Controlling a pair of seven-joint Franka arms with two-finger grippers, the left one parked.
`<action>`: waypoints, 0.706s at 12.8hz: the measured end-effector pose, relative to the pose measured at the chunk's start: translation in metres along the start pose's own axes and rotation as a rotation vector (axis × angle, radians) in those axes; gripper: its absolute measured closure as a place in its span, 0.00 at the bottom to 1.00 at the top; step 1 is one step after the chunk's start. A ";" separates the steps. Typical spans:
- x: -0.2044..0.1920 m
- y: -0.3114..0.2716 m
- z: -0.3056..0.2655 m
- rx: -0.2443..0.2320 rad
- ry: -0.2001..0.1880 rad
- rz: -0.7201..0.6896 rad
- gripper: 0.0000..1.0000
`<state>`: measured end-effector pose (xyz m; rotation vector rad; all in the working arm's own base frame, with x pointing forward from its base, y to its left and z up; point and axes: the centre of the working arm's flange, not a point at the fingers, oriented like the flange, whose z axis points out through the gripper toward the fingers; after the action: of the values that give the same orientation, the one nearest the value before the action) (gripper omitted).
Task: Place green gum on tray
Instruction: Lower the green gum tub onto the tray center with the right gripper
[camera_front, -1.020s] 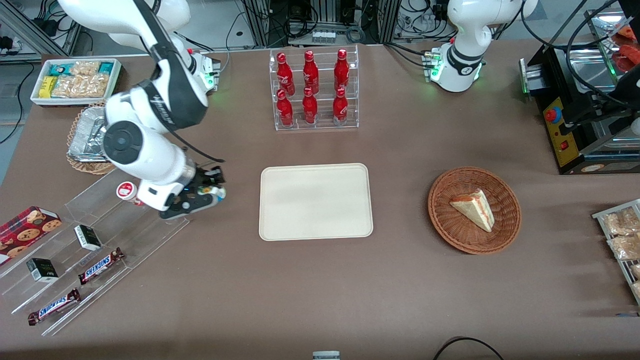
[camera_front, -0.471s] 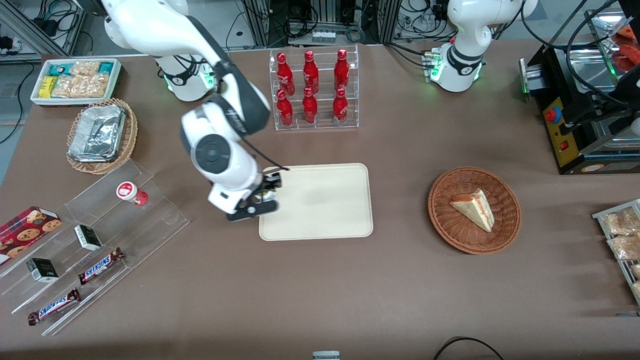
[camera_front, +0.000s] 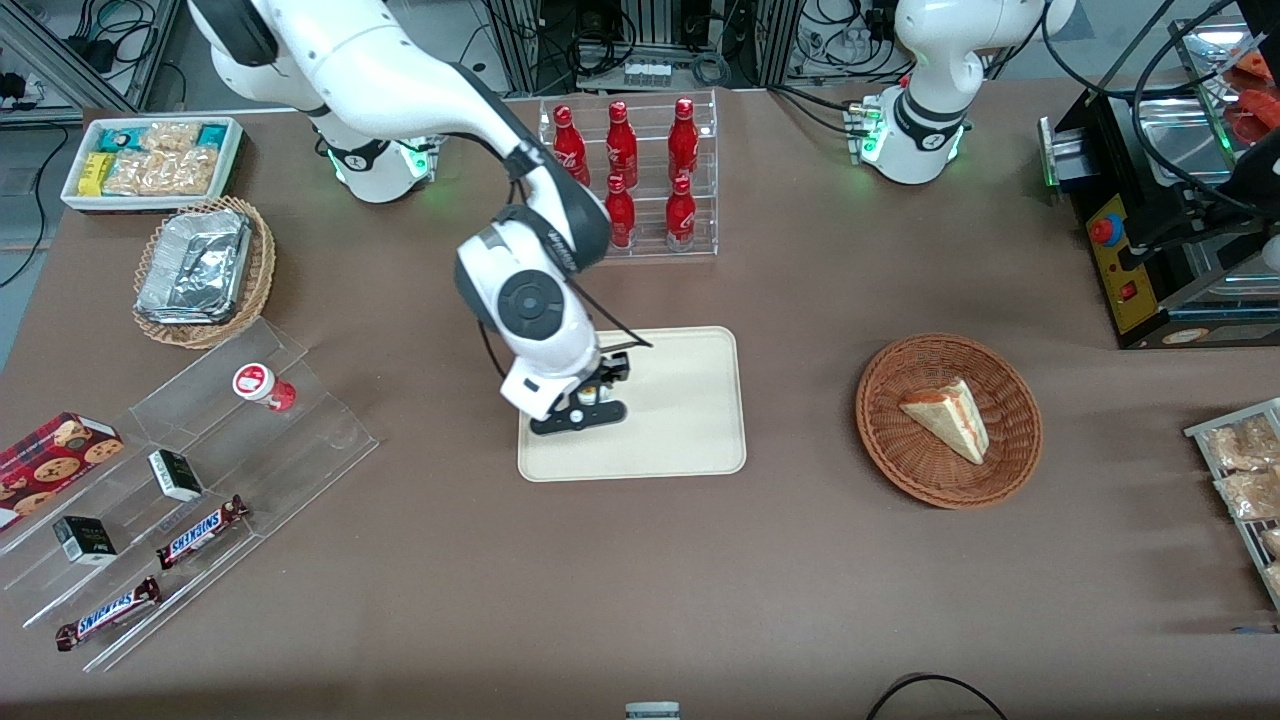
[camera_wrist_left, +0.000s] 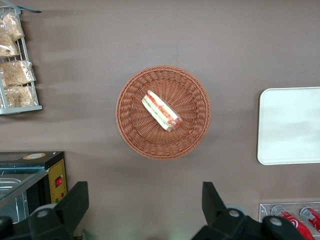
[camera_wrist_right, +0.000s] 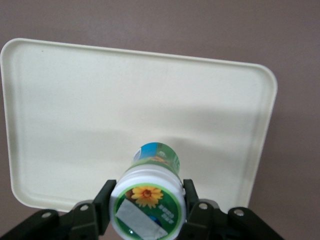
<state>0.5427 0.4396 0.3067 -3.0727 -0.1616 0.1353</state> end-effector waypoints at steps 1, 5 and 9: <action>-0.003 -0.011 0.009 0.003 0.010 0.012 0.41; -0.014 -0.041 0.044 0.009 0.040 0.020 0.41; -0.008 -0.038 0.058 0.007 0.054 0.025 0.41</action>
<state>0.5256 0.4800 0.2528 -3.0683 -0.1192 0.0545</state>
